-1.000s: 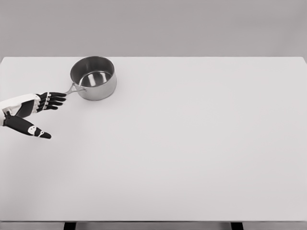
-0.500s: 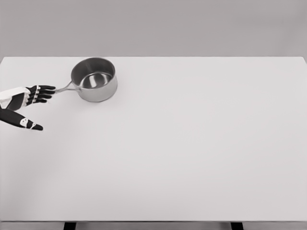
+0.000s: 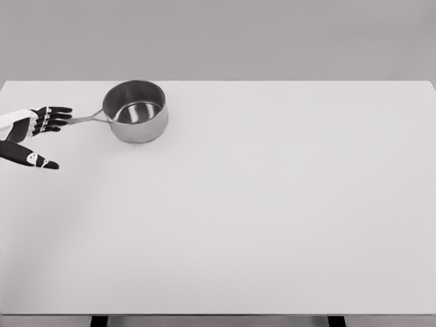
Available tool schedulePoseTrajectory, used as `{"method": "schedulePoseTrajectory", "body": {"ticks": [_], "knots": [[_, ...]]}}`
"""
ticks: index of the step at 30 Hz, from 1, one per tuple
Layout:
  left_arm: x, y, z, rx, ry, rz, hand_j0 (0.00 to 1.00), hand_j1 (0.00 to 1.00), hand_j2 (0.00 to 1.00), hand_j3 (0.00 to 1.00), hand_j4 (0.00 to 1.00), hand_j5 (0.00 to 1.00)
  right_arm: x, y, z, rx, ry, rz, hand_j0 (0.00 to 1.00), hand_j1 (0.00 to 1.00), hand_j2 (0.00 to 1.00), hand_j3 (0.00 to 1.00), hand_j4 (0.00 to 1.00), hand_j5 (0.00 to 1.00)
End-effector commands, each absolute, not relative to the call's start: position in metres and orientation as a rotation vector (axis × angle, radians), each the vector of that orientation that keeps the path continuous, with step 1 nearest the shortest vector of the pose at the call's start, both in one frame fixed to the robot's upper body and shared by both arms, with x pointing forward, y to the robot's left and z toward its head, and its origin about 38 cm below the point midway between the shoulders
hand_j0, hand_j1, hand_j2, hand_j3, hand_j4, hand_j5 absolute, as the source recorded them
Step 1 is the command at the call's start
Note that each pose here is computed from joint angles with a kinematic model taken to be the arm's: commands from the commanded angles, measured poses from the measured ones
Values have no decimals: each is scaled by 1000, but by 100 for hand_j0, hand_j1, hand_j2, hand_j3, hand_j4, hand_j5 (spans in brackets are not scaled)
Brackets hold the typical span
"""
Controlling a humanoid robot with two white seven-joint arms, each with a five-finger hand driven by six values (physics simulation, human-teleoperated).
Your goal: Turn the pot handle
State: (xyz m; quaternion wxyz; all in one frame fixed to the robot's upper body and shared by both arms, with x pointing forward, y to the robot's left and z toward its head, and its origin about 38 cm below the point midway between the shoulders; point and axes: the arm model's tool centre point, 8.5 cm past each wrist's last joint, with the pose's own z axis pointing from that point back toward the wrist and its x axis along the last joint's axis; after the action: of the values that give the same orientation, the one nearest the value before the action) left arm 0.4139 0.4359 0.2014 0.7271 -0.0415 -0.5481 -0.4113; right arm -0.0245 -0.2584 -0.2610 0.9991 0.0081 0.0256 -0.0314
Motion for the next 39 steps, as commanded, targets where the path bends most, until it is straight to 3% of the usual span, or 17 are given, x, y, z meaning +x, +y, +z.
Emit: {"method": "schedulePoseTrajectory", "body": {"ticks": [1, 39], "knots": [[417, 438, 192, -89, -1199, -888, 100, 100, 100, 100, 100, 100, -25, -258, -261, 17, 51, -62, 100, 100, 100, 100, 100, 100], [430, 467, 207, -42, -1292, -743, 100, 100, 100, 100, 100, 100, -25, -258, -261, 17, 51, -62, 100, 100, 100, 100, 100, 100]]}}
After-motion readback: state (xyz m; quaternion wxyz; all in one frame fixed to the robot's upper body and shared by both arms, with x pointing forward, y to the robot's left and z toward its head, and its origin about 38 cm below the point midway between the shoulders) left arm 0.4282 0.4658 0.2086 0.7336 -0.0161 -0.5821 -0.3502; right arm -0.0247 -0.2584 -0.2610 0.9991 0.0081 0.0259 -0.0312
